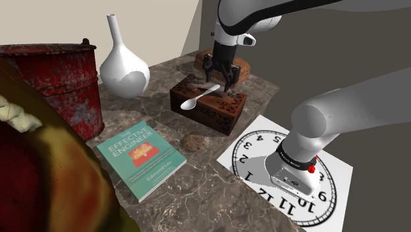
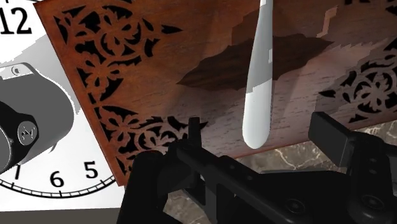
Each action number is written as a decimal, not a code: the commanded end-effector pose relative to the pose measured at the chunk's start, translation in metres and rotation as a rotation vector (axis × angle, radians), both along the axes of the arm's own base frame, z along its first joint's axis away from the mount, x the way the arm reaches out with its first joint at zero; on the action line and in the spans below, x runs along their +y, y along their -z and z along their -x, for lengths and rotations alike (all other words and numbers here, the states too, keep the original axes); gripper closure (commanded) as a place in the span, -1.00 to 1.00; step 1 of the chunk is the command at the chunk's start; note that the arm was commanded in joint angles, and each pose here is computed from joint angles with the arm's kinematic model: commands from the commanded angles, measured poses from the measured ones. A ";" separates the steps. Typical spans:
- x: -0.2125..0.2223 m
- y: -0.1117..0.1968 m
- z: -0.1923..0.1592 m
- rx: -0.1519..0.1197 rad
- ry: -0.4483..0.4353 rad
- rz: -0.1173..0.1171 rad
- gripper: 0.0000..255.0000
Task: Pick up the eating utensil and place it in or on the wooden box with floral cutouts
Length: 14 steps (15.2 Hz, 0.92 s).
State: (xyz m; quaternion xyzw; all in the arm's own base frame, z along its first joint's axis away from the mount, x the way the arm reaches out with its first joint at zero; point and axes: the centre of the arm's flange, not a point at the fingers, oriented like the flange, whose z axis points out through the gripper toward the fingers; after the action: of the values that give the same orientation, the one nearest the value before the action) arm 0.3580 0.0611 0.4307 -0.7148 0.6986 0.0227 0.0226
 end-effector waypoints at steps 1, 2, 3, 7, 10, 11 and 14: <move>0.000 0.001 0.000 0.001 0.000 0.000 -1.00; -0.003 0.000 -0.001 0.001 0.000 0.000 -1.00; -0.004 -0.013 -0.001 0.001 0.000 0.000 -1.00; -0.006 -0.049 -0.001 0.001 0.000 0.000 -1.00; -0.006 -0.049 -0.001 0.001 0.000 0.000 -1.00; -0.006 -0.049 -0.001 0.001 0.000 0.000 -1.00; -0.006 -0.049 -0.001 0.001 0.000 0.000 -1.00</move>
State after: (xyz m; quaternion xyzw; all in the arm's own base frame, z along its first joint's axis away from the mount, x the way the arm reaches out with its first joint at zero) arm 0.3590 0.0547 0.4801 -0.7147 0.6987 0.0232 0.0222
